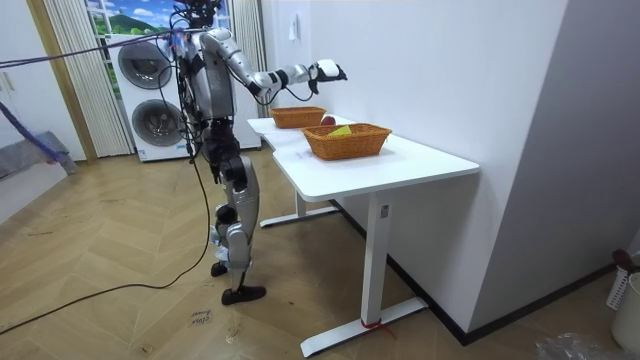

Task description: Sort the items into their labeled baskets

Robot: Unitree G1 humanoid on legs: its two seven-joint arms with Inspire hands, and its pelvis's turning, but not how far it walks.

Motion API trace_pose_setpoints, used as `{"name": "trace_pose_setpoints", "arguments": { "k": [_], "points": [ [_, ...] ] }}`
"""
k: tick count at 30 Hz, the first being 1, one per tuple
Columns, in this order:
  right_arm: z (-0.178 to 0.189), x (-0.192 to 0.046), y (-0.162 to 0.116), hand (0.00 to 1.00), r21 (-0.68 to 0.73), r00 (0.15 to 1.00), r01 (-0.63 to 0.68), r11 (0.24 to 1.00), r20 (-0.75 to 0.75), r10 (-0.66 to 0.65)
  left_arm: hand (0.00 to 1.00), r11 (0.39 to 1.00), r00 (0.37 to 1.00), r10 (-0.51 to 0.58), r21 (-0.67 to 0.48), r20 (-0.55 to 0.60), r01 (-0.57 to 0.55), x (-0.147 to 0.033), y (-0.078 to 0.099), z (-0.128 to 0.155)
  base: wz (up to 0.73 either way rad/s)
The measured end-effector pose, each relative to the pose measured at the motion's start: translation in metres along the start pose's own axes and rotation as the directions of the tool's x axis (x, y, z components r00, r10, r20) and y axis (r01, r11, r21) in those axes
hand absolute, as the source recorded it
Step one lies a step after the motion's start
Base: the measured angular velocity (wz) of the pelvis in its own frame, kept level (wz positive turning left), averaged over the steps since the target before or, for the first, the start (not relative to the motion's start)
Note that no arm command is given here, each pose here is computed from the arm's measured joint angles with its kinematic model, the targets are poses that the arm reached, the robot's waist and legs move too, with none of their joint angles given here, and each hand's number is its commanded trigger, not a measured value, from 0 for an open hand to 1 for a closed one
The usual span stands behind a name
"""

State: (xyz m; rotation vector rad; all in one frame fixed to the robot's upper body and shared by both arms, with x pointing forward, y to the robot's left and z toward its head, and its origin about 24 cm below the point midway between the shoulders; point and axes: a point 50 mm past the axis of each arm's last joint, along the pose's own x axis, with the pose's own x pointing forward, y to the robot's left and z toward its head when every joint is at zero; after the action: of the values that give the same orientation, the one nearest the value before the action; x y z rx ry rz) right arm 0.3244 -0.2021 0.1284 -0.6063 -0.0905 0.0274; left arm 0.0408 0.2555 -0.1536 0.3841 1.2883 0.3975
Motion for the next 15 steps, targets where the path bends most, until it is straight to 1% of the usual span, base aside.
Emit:
{"name": "trace_pose_setpoints", "arguments": {
  "k": [6, 15],
  "points": [
    [-0.006, -0.002, 0.001, 0.00, 0.005, 1.000, -0.005, 1.000, -0.023, 0.005, 0.00, 1.000, 1.000, -0.007, -0.005, -0.002, 0.007, -0.001, -0.003, -0.001, 0.00],
    [-0.019, -0.001, 0.005, 0.00, 0.014, 0.997, -0.018, 1.000, -0.079, 0.019, 0.00, 1.000, 1.000, -0.013, 0.005, -0.017, 0.013, -0.002, -0.002, -0.008, 0.00]
  ]
}}
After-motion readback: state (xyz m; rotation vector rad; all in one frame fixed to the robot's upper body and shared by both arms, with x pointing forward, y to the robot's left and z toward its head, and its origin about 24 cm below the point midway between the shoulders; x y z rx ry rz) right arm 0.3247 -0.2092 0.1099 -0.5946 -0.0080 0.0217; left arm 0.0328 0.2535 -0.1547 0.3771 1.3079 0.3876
